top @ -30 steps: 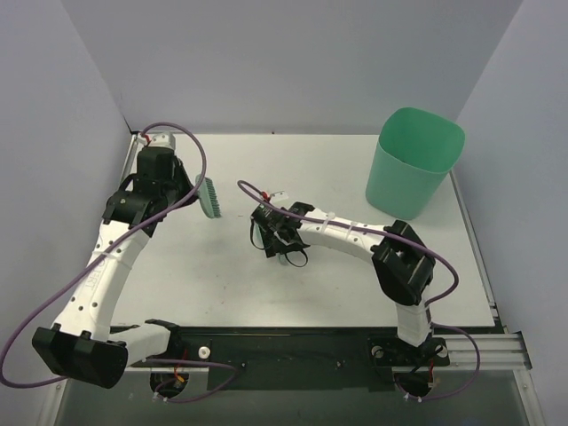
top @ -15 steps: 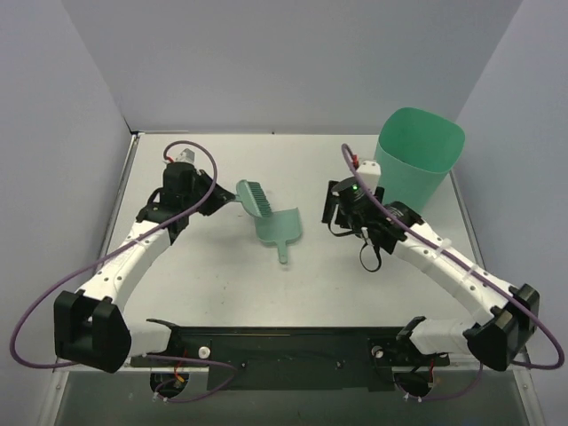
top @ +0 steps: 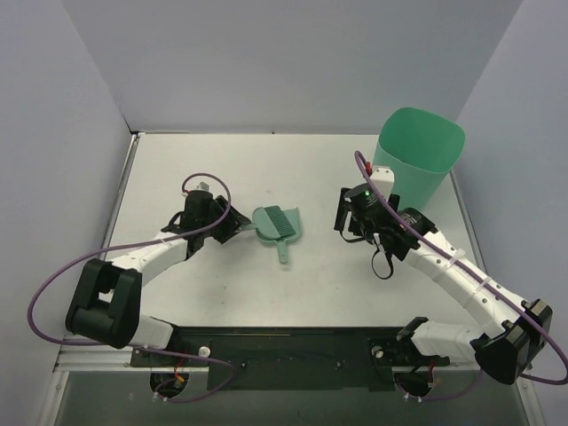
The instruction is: Sweep away the paper scraps from the table
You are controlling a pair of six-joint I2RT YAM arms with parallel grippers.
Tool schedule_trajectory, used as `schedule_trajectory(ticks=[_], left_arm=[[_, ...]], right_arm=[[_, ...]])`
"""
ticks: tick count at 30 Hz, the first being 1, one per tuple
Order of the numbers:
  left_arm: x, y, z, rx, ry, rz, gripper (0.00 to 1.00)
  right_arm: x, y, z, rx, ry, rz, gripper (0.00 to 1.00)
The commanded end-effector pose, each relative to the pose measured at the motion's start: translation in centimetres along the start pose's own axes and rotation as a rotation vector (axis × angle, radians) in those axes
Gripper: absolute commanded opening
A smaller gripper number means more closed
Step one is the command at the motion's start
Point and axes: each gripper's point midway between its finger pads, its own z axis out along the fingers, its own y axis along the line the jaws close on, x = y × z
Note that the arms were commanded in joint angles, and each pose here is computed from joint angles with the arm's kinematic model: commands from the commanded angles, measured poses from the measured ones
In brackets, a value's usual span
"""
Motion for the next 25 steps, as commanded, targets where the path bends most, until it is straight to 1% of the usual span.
schedule_trajectory(ticks=[1,2,3,4,5,6,7,12,13,16,25], left_arm=[[-2.5,0.8,-3.1,-0.12,-0.101,0.134,0.7],[-3.7,0.9,-4.2,-0.159,-0.151,0.183,0.81],[-3.6,1.7,-5.4,-0.21,-0.15,0.213,0.82],[-4.6,1.7,-6.3,-0.244,-0.197,0.265,0.83],[-4.6,1.7,-7.7,-0.269,-0.205,0.287,0.83],[-5.7,1.5,-8.7,-0.295,-0.253,0.332,0.84],[-5.9,1.8,-9.9,-0.328,-0.271,0.353,0.84],[-6.0,-0.2,-13.4,-0.366,-0.284,0.523,0.88],[-5.8,-0.6,-13.9,-0.373,-0.305,0.554,0.88],[-5.4,-1.4,-14.8,-0.347,-0.304,0.607,0.89],[-4.7,-3.5,-15.7,-0.21,-0.298,0.671,0.9]], right_arm=[[-0.9,-0.2,-1.5,-0.017,-0.013,-0.003,0.8],[-0.9,-0.2,-1.6,-0.019,-0.013,-0.004,0.83],[-0.9,-0.1,-1.7,-0.026,-0.012,-0.005,0.83],[-1.1,-0.1,-1.8,-0.029,-0.015,-0.006,0.86],[-1.1,0.0,-2.0,-0.037,-0.015,-0.005,0.87],[-1.2,0.1,-2.1,-0.043,-0.017,-0.003,0.87],[-1.3,0.1,-2.3,-0.046,-0.019,-0.004,0.87],[-2.1,0.5,-3.3,-0.085,-0.038,0.017,0.88],[-2.2,0.6,-3.5,-0.091,-0.043,0.022,0.88],[-2.5,0.4,-4.0,-0.105,-0.061,0.046,0.88],[-2.6,-0.5,-4.4,-0.093,-0.092,0.059,0.88]])
